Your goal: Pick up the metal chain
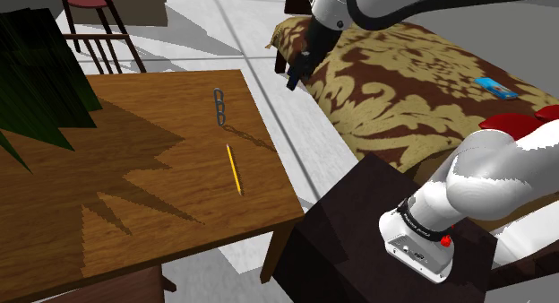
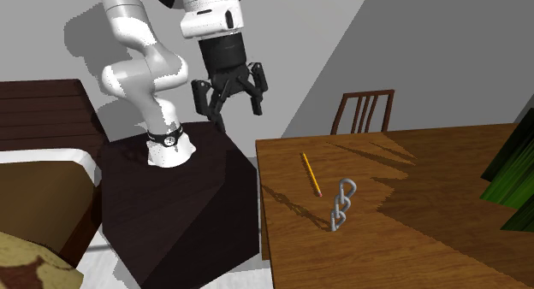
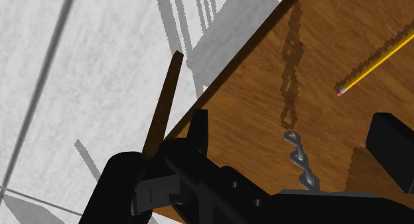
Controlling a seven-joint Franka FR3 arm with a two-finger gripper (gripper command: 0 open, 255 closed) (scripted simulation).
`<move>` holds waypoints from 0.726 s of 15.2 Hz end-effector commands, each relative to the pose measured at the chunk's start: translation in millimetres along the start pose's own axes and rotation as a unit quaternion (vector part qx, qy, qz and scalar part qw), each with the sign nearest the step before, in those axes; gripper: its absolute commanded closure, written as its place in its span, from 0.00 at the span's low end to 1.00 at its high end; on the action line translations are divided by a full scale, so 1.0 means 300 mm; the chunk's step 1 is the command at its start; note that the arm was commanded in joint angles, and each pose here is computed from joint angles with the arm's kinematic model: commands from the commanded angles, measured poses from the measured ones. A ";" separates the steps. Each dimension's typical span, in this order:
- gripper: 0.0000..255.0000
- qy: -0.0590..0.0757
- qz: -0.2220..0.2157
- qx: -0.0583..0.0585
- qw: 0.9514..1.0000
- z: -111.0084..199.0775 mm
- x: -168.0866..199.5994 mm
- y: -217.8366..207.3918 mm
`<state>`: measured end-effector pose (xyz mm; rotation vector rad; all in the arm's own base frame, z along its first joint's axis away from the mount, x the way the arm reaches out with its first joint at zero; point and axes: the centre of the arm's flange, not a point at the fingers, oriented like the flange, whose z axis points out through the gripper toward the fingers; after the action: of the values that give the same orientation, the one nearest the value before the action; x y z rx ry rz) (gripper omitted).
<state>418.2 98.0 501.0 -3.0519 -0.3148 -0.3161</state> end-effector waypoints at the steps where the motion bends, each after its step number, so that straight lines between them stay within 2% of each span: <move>1: 0.00 0.009 -0.006 -0.002 1.000 0.063 0.036 -0.022; 11: 0.00 0.046 -0.034 -0.010 0.998 0.372 0.283 -0.165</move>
<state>503.4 165.8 421.5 -3.0424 -0.4041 -0.4512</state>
